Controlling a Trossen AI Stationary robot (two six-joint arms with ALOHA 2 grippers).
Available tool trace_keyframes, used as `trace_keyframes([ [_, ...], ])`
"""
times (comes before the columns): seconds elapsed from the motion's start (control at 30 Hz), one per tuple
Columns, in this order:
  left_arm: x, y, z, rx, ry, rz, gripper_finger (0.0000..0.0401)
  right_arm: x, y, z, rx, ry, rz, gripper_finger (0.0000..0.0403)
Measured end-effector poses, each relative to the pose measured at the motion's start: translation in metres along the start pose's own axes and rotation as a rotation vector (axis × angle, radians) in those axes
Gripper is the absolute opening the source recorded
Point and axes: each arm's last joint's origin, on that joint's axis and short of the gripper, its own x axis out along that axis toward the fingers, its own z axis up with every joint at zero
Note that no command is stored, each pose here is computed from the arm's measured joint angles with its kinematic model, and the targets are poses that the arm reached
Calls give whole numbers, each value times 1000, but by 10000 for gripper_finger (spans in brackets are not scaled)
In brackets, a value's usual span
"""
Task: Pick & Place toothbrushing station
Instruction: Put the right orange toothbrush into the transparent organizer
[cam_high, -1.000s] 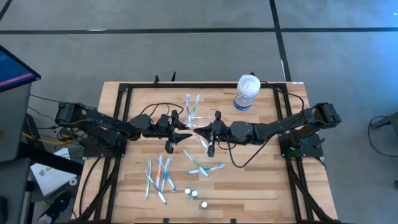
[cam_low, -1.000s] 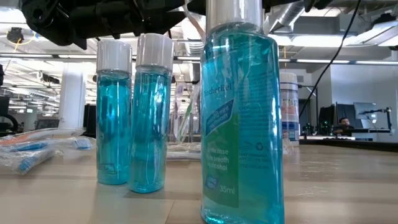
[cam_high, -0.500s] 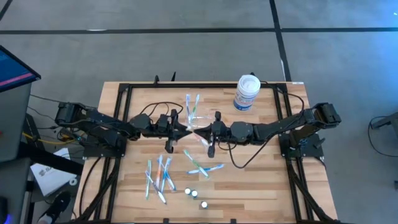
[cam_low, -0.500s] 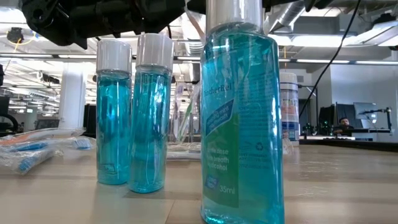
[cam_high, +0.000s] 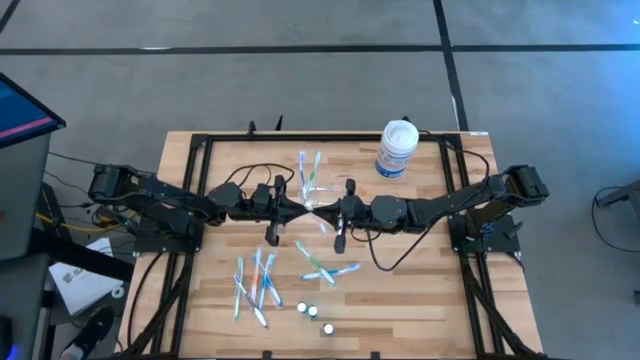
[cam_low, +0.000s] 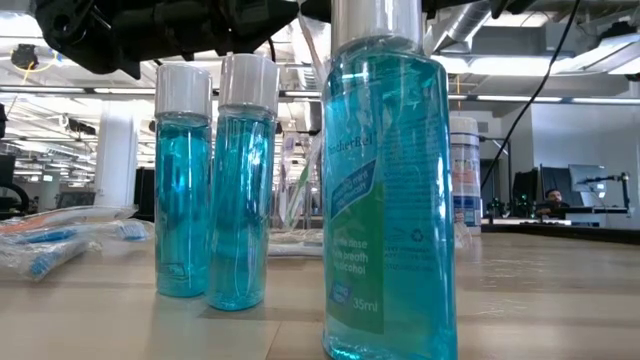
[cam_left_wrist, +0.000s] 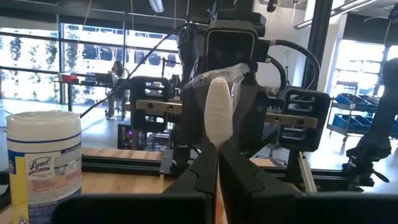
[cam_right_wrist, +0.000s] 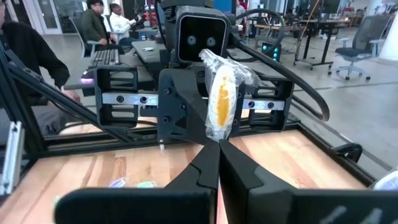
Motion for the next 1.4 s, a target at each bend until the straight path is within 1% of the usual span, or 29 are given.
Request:
trace_keyframes([
  [0.1, 0, 3, 0, 2, 2, 10, 0, -1, 2, 0, -27, 1, 4, 18],
  [0.37, 0, 6, -1, 4, 16, 25, 1, -9, 0, 3, -45, 59, 4, 92],
  [0.53, -1, 14, -1, 9, 22, 54, 1, -18, 0, 10, -49, 75, 11, 117],
  [0.7, -2, 26, 0, 18, 20, 102, 1, -25, 1, 11, -33, 119, 19, 123],
  [0.97, -6, 47, 3, 21, 22, 181, 0, -27, 12, -1, -25, 195, 44, 119],
  [1.07, -11, 55, 6, 23, 49, 222, 0, -27, 17, -3, -22, 200, 56, 118],
  [1.13, -15, 60, 10, 21, 72, 251, 0, -28, 20, -9, -28, 231, 60, 118],
  [1.27, -25, 67, 22, 27, 73, 294, 0, -27, 22, -7, -19, 211, 67, 118],
  [1.4, -32, 72, 27, 28, 101, 334, 0, -26, 22, -9, -21, 216, 64, 118],
])
